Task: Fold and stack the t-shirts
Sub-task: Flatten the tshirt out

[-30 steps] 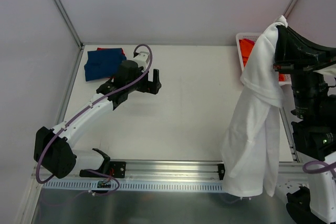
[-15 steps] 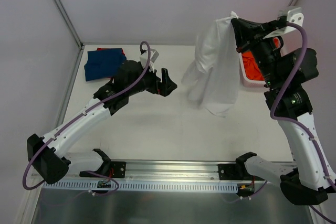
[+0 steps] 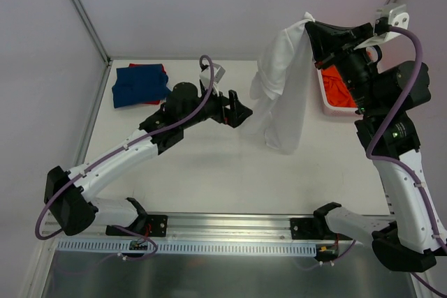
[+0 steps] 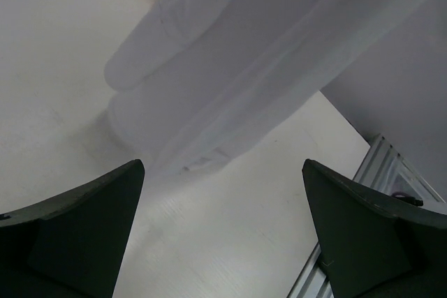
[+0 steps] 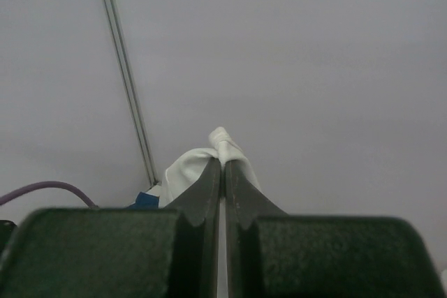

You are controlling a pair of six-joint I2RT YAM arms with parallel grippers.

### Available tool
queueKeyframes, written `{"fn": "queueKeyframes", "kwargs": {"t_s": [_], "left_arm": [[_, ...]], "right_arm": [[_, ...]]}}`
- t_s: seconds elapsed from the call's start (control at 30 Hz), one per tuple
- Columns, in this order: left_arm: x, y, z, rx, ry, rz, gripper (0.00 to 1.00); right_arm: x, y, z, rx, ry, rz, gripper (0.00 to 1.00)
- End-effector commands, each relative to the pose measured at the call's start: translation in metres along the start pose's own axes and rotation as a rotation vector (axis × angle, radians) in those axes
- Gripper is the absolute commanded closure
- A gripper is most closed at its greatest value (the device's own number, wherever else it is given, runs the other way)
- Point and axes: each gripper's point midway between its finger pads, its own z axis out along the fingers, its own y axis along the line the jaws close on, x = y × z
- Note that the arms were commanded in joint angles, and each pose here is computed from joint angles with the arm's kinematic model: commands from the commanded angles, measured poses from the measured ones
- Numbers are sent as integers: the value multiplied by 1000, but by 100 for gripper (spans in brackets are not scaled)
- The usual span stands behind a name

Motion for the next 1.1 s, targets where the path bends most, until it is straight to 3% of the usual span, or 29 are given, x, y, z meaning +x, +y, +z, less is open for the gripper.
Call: {"fn": "queueKeyframes", "kwargs": {"t_s": [0.0, 0.33, 0.4, 0.43, 0.47, 0.77, 1.07], "left_arm": [[-10, -4, 18, 14, -71, 28, 1], [-5, 5, 54, 4, -113, 78, 1], [-4, 7, 60, 3, -118, 81, 48], [-6, 9, 62, -9, -125, 75, 79], [-5, 10, 63, -16, -123, 69, 100], [-26, 37, 30, -220, -158, 134, 100], [-110, 31, -48, -367, -343, 232, 100]], "right_arm": [[-52, 20, -12, -80, -130, 25, 100], [-68, 39, -27, -165, -151, 71, 100], [-71, 40, -30, -170, -158, 72, 100], [-71, 40, -30, -165, -159, 71, 100], [-70, 39, -31, -161, -153, 69, 100], [-44, 22, -32, -75, -96, 60, 100], [48, -10, -35, 81, 146, 67, 100]]}}
